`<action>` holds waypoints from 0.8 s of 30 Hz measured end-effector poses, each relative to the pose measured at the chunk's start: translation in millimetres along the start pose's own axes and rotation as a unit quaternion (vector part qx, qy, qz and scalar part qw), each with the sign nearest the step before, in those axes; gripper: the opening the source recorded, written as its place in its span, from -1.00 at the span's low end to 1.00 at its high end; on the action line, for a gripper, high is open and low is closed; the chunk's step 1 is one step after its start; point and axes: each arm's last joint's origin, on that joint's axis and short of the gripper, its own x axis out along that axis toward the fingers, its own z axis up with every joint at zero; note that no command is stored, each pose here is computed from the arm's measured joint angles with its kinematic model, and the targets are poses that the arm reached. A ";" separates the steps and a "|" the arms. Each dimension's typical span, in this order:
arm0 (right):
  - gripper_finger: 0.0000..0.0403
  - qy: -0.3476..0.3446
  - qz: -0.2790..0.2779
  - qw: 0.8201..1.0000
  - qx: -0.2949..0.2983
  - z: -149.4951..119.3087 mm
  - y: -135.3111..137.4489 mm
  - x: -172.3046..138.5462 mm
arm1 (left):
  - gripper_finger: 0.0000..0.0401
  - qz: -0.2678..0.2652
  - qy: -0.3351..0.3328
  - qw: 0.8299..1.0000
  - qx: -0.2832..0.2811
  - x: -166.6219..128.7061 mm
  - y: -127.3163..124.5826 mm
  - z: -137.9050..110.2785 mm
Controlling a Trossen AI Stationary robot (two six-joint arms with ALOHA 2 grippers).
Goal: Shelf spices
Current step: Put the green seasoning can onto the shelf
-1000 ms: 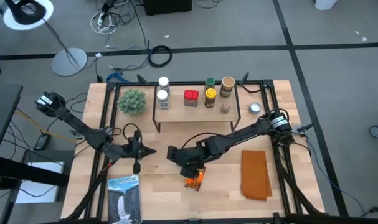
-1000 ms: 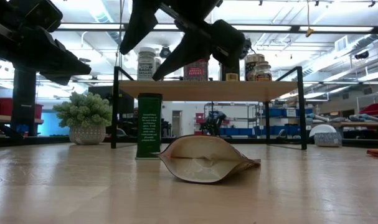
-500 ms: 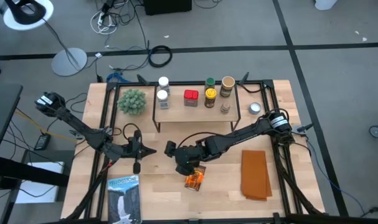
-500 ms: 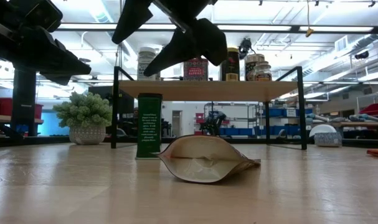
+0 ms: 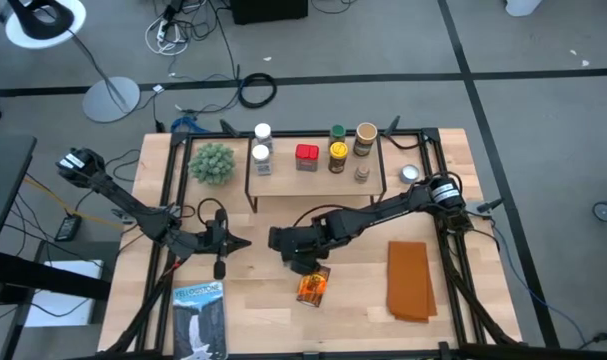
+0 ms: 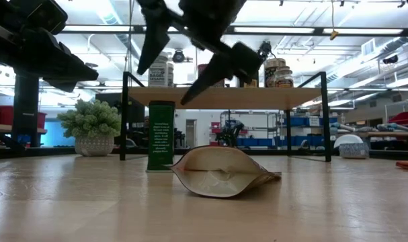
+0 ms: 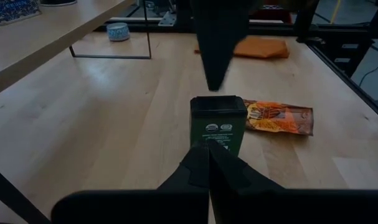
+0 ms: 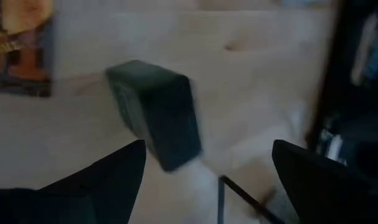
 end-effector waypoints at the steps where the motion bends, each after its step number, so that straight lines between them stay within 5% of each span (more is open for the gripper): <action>1: 0.73 -0.004 0.003 1.000 -0.011 0.3 0.8 2.0 | -0.99 0.000 0.000 1.000 0.000 0.0 0.0 -0.1; 6: 0.73 0.002 0.026 0.996 -0.086 2.9 11.0 26.3 | -0.99 0.000 0.001 1.000 0.001 0.0 0.1 -0.1; 15: 0.67 0.022 0.034 0.993 -0.107 5.5 19.7 50.6 | -0.98 0.000 0.001 1.000 0.002 0.0 0.1 -0.3; 19: 0.42 0.024 0.027 0.994 -0.106 7.8 18.1 47.4 | -0.98 0.001 0.001 1.000 0.003 0.0 0.1 -0.3; 24: -0.14 0.035 0.029 0.993 -0.111 10.4 19.1 44.6 | -0.97 0.001 0.002 1.000 0.004 0.1 0.3 -0.5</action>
